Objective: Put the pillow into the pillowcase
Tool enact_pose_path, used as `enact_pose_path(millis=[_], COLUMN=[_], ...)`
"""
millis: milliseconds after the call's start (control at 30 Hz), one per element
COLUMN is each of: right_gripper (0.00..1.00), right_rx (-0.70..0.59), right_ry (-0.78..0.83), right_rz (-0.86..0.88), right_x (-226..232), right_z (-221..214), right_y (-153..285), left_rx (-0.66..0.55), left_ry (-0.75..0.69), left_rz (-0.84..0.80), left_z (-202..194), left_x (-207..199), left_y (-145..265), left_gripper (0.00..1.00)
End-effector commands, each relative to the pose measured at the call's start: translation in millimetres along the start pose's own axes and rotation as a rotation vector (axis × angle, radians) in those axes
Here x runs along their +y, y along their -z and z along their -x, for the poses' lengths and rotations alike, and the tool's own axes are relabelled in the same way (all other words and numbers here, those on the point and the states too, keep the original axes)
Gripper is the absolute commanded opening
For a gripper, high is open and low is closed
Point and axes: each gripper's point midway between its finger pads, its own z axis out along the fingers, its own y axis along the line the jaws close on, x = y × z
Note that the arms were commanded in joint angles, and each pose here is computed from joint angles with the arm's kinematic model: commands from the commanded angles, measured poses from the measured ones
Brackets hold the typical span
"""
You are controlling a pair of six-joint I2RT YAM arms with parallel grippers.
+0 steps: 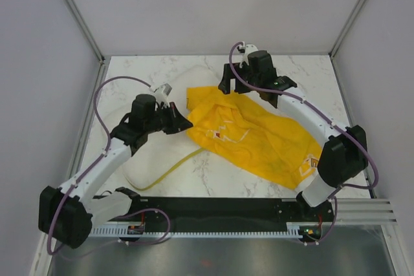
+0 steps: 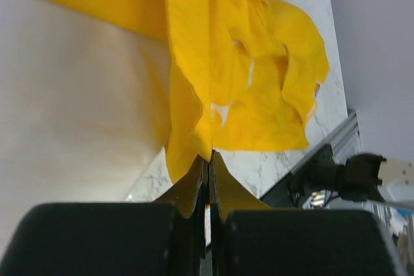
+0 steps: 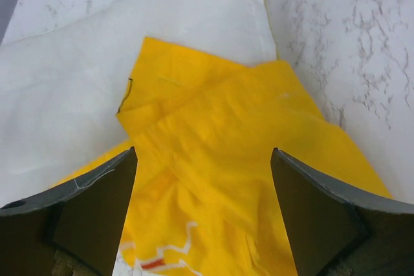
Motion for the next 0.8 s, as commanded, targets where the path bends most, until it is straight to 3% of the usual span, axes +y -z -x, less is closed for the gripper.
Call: enact_pose_path(millis=[0,167,367,767], right_gripper=[0.93,0.94,0.93,0.92], right_rx=[0.026,0.049,0.138,0.175], right_ry=[0.107,0.173,0.273,0.383], right_rz=[0.062,0.03,0.015,-0.088], right_x=[29.8,35.4,40.9,38.1], right_z=[9.0,14.7,0.8,-26.8], right_y=[-15.3,-45.3,-93.2,-157.4], left_rx=[0.184,0.294,0.363,0.349], left_ry=[0.023,0.08,0.149,0.184], left_rz=[-0.053,-0.051,-0.049,-0.049], left_z=[-70.4,-132.4,-175.2,-185.7], left_x=[-5.9,-4.5,-1.8,-0.9], left_y=[15.6,28.7,43.3,65.9], left_gripper=[0.02,0.02,0.02,0.02])
